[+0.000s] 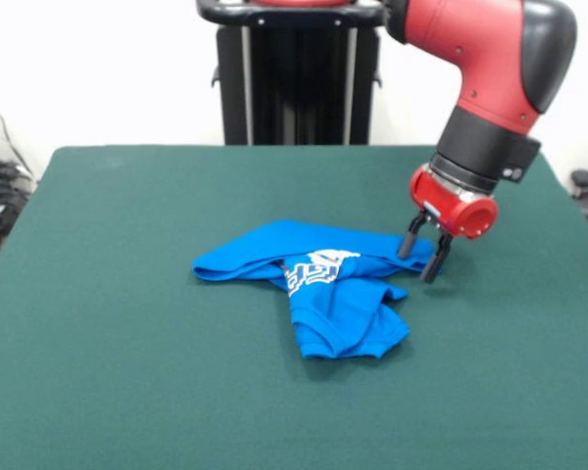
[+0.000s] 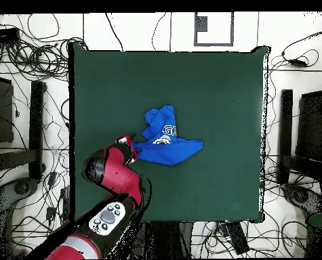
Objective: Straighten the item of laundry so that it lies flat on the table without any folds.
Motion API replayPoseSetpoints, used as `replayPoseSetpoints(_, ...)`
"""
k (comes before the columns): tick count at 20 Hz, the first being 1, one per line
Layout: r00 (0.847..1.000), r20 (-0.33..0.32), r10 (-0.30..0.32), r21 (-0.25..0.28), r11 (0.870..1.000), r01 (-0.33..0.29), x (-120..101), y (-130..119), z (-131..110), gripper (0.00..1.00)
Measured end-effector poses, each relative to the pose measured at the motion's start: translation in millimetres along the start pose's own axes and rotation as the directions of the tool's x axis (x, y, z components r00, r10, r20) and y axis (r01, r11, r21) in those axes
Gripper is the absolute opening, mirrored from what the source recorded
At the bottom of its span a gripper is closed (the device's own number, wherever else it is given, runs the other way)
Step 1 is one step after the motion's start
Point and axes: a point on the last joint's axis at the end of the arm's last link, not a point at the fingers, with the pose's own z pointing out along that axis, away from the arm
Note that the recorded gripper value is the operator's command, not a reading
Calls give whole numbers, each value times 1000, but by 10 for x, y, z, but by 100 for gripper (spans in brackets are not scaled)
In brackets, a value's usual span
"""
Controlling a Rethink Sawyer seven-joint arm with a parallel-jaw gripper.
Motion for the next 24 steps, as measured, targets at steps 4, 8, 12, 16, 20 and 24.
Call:
replayPoseSetpoints(4, 1000, 0, -10, 0, 1000, 10, 9, -10, 0, 100)
replayPoseSetpoints(8, 1000, 0, -22, 0, 1000, 22, 19, -21, -1, 100)
replayPoseSetpoints(12, 999, 0, -34, -1, 999, 34, 28, -32, -2, 100)
replayPoseSetpoints(16, 999, 0, -40, -1, 999, 40, 21, -37, -4, 100)
replayPoseSetpoints(20, 999, 0, -51, -1, 999, 51, -2, -45, -3, 100)
replayPoseSetpoints(24, 998, 0, -63, -2, 998, 63, -20, -53, -5, 100)
